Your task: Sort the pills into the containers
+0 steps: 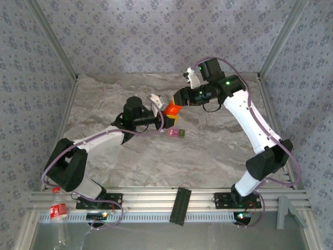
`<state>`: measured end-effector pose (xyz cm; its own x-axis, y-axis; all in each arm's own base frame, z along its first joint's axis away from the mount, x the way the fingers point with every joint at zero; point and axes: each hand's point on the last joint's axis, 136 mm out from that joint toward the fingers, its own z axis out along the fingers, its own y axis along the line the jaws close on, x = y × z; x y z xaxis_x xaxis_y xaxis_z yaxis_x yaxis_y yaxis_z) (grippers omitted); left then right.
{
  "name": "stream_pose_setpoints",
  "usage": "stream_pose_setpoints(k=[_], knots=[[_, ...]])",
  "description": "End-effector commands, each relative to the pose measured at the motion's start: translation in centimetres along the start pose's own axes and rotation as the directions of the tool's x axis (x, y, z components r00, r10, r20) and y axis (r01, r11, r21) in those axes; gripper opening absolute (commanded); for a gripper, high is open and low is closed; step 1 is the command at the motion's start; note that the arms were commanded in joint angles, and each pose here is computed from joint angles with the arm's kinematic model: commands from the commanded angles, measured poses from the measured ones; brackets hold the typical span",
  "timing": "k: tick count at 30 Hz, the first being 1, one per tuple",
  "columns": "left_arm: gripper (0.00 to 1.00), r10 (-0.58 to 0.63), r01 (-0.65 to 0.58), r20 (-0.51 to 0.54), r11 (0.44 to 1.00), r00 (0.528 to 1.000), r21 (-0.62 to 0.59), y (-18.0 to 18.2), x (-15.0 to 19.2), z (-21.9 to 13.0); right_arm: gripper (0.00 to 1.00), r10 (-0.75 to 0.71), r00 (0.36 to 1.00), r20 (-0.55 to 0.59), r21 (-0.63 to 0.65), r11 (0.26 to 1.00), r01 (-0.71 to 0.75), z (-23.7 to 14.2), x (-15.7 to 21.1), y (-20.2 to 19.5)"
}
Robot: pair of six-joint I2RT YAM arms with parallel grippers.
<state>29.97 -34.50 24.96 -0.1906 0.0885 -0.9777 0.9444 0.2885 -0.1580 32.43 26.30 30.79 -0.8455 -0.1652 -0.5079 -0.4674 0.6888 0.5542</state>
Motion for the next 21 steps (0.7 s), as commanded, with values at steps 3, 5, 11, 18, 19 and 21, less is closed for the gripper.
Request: stream_pose_setpoints(k=[3, 5, 11, 18, 19, 21], knots=[[0.00, 0.086, -0.085, 0.086, 0.996, 0.993, -0.016, -0.1, -3.8, -0.1, 0.46, 0.097, 0.995, -0.038, 0.019, 0.995, -0.097, 2.2, 1.8, -0.2], [0.00, 0.087, -0.085, 0.088, 0.996, 0.992, -0.024, 0.0, -3.9, -0.1, 0.45, 0.152, 0.988, -0.030, 0.027, 0.988, -0.151, 2.7, 1.9, -0.6], [0.00, 0.099, -0.093, 0.106, 0.994, 0.989, -0.064, 0.3, -4.0, -0.2, 0.45, 0.296, 0.955, 0.031, -0.032, 0.955, -0.295, 3.4, 1.2, -0.3], [0.00, 0.100, -0.094, 0.087, 0.993, 0.991, -0.075, 0.5, -3.5, 0.1, 0.44, 0.328, 0.943, 0.052, -0.020, 0.945, -0.327, 3.5, 0.9, 0.0], [0.00, 0.100, -0.094, 0.082, 0.992, 0.992, -0.080, 0.6, -3.4, 0.1, 0.44, 0.324, 0.945, 0.053, -0.014, 0.946, -0.324, 3.4, 0.9, 0.1], [0.00, 0.102, -0.096, 0.077, 0.992, 0.992, -0.087, 0.7, -3.3, 0.1, 0.45, 0.318, 0.947, 0.055, -0.007, 0.948, -0.318, 3.3, 1.0, 0.2]])
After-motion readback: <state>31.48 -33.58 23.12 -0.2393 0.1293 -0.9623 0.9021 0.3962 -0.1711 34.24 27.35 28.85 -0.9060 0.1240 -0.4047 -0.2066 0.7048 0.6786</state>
